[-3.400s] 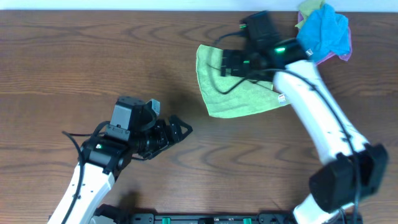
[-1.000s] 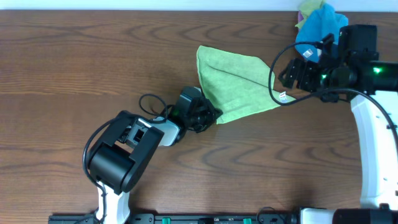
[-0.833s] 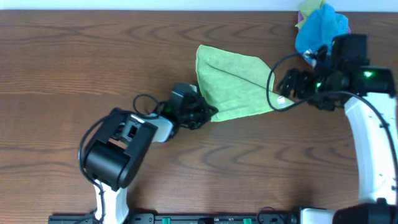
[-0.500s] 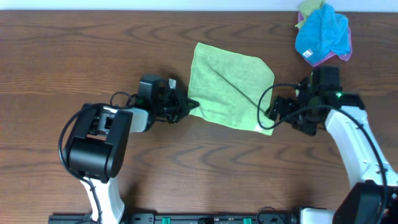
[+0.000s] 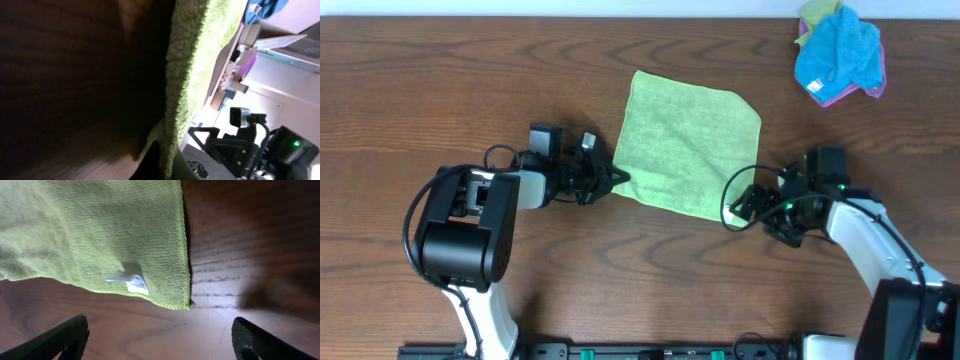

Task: Fold the cloth
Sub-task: 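Pull the towel corners apart and lay it flat, both grippers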

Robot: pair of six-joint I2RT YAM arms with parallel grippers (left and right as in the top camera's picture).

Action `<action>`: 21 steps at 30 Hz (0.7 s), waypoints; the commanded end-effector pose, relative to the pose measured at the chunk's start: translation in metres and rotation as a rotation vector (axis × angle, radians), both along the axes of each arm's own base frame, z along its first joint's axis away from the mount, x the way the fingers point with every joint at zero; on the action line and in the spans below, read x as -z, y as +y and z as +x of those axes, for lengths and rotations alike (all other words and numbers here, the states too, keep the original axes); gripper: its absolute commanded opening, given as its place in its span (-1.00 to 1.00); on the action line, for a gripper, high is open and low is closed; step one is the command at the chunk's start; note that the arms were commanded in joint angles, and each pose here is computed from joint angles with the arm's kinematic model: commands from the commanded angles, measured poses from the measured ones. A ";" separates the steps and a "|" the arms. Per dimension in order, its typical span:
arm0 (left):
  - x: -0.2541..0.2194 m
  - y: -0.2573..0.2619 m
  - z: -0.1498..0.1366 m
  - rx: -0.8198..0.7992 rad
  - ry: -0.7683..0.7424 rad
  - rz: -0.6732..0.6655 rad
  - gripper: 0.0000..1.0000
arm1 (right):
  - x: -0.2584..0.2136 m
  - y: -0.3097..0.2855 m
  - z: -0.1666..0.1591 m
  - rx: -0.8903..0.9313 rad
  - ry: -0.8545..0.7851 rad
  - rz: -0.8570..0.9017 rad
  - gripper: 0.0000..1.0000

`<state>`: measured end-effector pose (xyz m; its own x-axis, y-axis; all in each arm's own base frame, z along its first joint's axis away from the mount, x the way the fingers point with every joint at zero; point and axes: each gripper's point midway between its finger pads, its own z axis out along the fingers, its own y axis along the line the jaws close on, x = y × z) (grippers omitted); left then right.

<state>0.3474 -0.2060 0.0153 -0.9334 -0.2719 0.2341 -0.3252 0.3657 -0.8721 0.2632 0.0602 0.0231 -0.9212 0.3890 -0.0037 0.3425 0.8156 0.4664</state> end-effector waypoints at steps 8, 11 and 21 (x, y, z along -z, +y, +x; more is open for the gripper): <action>0.016 0.008 -0.016 -0.012 0.103 0.001 -0.88 | 0.025 0.006 -0.009 0.076 -0.030 0.053 0.80; 0.014 0.007 -0.017 -0.002 0.102 -0.012 -0.88 | 0.030 0.007 -0.007 0.099 -0.060 0.059 0.80; 0.009 0.004 -0.021 0.021 0.104 -0.045 -0.88 | 0.038 0.013 -0.003 0.116 -0.116 0.051 0.79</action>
